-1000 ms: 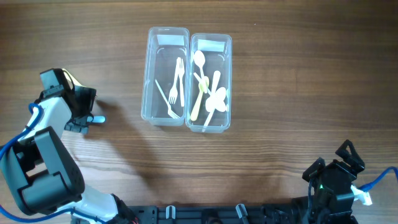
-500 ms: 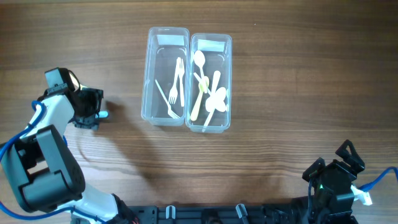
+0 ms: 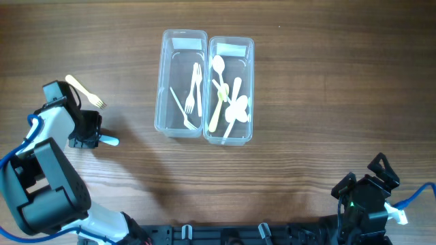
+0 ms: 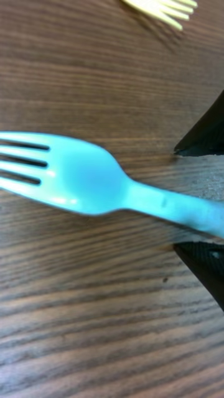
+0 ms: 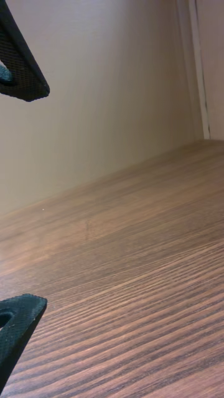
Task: Pack container
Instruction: 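Reach left gripper to the light blue fork and grasp it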
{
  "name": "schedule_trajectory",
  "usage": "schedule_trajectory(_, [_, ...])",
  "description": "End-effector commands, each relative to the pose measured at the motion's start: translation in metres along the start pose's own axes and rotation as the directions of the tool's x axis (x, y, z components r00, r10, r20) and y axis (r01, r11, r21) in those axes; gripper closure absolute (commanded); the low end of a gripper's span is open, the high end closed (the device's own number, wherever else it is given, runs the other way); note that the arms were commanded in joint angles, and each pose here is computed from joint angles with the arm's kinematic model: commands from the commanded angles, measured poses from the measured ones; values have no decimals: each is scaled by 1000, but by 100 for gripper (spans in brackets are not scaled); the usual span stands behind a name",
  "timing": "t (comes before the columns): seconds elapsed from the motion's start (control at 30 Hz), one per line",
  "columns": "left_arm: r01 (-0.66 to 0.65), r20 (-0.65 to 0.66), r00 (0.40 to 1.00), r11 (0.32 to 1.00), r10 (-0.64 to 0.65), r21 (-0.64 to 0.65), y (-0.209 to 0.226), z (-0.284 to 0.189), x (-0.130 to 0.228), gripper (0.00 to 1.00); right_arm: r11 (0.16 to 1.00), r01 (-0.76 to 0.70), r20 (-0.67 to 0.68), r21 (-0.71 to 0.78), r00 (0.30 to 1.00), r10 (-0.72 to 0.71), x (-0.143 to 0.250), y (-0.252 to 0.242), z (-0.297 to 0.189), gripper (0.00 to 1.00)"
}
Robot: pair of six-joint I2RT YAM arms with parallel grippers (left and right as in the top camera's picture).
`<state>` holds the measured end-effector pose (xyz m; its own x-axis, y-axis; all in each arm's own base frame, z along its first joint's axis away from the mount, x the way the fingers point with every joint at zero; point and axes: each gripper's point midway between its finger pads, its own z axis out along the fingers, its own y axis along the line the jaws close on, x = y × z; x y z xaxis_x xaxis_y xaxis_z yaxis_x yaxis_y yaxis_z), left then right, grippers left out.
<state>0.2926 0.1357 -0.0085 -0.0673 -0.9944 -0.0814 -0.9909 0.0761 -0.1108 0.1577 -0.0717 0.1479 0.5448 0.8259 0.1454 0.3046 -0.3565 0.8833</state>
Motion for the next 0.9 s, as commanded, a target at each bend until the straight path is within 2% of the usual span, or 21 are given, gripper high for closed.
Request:
schedule_trajectory(0.0, [-4, -37, 999, 974, -5, -226, 64, 41, 15, 60, 1000, -14, 11, -17, 1000, 14, -3, 3, -1, 0])
schedule_trajectory(0.1, [-6, -44, 999, 972, -5, -236, 67, 40, 16, 61, 1000, -14, 10, -17, 1000, 14, -3, 3, -1, 0])
schedule_trajectory(0.13, [-6, -45, 999, 971, -5, -239, 67, 40, 17, 64, 1000, -14, 10, -17, 1000, 14, -3, 3, -1, 0])
schedule_trajectory(0.2, [-12, -49, 999, 970, 0, -244, 68, 39, 17, 84, 1000, -14, 11, -17, 1000, 14, -3, 3, -1, 0])
schedule_trajectory(0.37, [-98, -41, 995, 974, 92, -205, 51, 24, 6, 88, 1000, -14, 10, -17, 1000, 14, -3, 3, -1, 0])
schedule_trajectory(0.47, [-97, 12, 995, 985, 100, -146, 26, -18, -11, 88, 1000, -14, 10, -17, 1000, 14, -3, 3, -1, 0])
schedule_trajectory(0.57, [-88, 122, 988, 994, 94, -58, 5, -80, -31, 91, 1000, -14, 10, -17, 1000, 14, -3, 3, -1, 0])
schedule_trajectory(0.6, [-86, 157, 984, 996, 86, -9, -1, -102, -36, 91, 1000, -14, 10, -17, 1000, 14, -3, 3, -1, 0])
schedule_trajectory(0.63, [-98, 193, 977, 994, 87, 45, -7, -123, -39, 96, 1000, -14, 11, -17, 1000, 14, -3, 3, -1, 0])
schedule_trajectory(0.73, [-155, 300, 950, 961, 82, 230, -17, -190, -39, 96, 1000, -14, 11, -17, 1000, 14, -3, 3, -1, 0])
schedule_trajectory(0.77, [-164, 327, 942, 949, 70, 269, -16, -206, -37, 92, 1000, -14, 11, -17, 1000, 14, -3, 3, -1, 0])
schedule_trajectory(0.8, [-172, 351, 935, 937, 58, 304, -14, -220, -36, 71, 1000, -14, 10, -17, 1000, 14, -3, 3, -1, 0])
schedule_trajectory(0.83, [-178, 362, 931, 930, 53, 321, -11, -229, -33, 37, 1000, -14, 10, -17, 1000, 14, -3, 3, -1, 0])
schedule_trajectory(0.87, [-185, 356, 932, 928, 61, 325, -7, -233, -27, 21, 1000, -14, 10, -17, 1000, 14, -3, 3, -1, 0])
